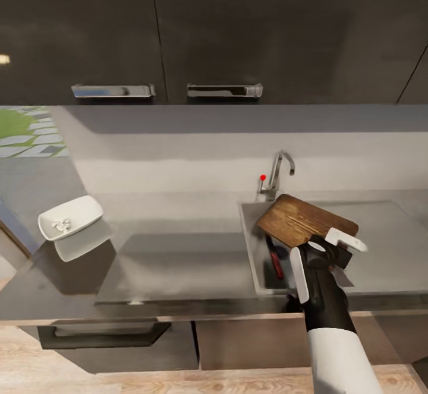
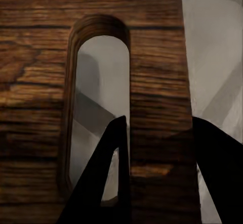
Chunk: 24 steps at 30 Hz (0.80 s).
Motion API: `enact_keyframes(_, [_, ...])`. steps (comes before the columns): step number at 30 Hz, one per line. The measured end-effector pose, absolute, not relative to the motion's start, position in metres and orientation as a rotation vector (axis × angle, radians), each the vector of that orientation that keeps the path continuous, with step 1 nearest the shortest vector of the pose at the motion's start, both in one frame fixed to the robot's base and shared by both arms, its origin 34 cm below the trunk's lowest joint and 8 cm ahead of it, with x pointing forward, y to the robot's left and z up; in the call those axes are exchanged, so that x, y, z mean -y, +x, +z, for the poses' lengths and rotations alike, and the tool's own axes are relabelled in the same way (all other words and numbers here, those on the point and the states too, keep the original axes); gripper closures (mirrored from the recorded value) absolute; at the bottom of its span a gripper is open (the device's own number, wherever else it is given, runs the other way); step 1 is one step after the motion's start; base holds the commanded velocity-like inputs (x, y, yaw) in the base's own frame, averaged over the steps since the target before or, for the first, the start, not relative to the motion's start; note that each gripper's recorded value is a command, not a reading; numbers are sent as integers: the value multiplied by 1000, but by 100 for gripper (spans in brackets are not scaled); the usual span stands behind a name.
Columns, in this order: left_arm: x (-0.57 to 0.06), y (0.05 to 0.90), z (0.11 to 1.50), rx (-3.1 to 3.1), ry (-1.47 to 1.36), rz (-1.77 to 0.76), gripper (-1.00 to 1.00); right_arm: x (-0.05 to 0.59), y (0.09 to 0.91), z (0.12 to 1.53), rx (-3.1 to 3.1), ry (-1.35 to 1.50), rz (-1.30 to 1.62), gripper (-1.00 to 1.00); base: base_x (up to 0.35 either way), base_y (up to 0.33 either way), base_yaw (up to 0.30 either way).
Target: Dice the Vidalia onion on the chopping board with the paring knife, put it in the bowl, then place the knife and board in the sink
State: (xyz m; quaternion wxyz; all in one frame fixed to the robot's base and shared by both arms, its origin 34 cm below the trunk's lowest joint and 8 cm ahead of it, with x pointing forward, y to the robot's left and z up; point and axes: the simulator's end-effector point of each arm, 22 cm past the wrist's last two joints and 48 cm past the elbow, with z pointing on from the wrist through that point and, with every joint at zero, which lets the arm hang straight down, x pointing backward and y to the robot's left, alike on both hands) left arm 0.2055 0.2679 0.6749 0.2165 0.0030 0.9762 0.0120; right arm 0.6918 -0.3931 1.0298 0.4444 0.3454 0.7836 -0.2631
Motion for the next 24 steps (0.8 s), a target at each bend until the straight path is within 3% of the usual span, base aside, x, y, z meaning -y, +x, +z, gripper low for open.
enact_keyframes(6, [-268,206,675,-2704,8,33,-100,389,681,1010,-1962,996,-601,100,108,46,0])
enact_keyframes(15, [-268,206,675,-2705,8,34,-100,409,659,990,-1897,1184,-620,100,4,244,0])
enact_keyframes(24, [-268,206,675,-2706,9,34,-100,415,652,984,-1878,1255,-605,100,0,27,0])
